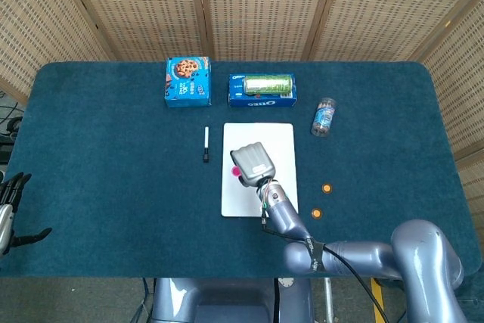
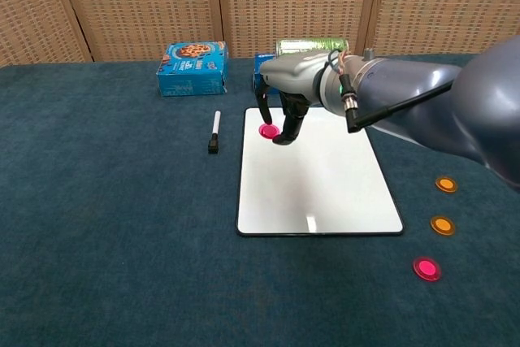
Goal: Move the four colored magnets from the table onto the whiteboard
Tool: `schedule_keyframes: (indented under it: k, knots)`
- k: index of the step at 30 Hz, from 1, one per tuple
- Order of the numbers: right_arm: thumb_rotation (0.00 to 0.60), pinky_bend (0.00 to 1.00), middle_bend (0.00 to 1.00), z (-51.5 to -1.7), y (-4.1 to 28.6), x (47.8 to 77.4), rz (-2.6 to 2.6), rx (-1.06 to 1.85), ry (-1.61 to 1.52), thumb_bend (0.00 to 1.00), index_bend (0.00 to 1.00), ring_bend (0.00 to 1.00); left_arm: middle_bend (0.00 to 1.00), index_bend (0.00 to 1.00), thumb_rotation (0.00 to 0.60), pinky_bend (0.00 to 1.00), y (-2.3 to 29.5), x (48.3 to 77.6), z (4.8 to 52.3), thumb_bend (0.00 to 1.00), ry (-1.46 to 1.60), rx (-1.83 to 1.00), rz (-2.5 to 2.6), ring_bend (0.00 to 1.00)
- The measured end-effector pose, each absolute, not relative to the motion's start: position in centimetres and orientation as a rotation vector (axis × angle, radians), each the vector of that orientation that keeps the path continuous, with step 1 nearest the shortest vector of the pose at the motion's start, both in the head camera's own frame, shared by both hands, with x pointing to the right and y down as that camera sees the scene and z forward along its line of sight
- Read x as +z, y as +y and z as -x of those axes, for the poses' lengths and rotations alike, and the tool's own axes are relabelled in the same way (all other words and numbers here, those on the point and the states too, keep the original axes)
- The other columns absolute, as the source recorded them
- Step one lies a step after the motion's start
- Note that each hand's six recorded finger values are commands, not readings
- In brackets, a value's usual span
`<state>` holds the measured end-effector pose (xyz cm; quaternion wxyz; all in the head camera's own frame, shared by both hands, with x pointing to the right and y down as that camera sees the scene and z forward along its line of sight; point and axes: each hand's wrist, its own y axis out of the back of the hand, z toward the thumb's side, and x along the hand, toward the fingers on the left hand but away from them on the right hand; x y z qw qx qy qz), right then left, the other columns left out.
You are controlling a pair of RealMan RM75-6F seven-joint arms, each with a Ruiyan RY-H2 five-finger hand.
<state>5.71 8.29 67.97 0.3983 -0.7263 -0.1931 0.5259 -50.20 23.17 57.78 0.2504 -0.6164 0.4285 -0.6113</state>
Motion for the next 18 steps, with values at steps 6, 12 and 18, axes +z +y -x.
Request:
schedule_keyframes:
  k: [6,12,18]
  knots:
    - [0.600,1.00,1.00,-5.5,8.5,68.1,1.832,1.324,-0.490,0.28,0.43,1.00,0.00,0.00,0.600,0.00,23.2,57.8,50.1,0.00,1.164,-1.665,1.680,0.00]
    - [0.600,1.00,1.00,-5.7,8.3,68.0,1.832,1.324,-0.499,0.13,0.30,1.00,0.00,0.00,0.600,0.00,23.2,57.8,50.1,0.00,1.163,-1.667,1.679,0.00]
    - [0.600,1.00,1.00,-6.6,8.1,67.4,1.826,1.309,-0.516,0.17,0.30,1.00,0.00,0.00,0.600,0.00,23.2,57.9,50.0,0.00,1.158,-1.666,1.685,0.00]
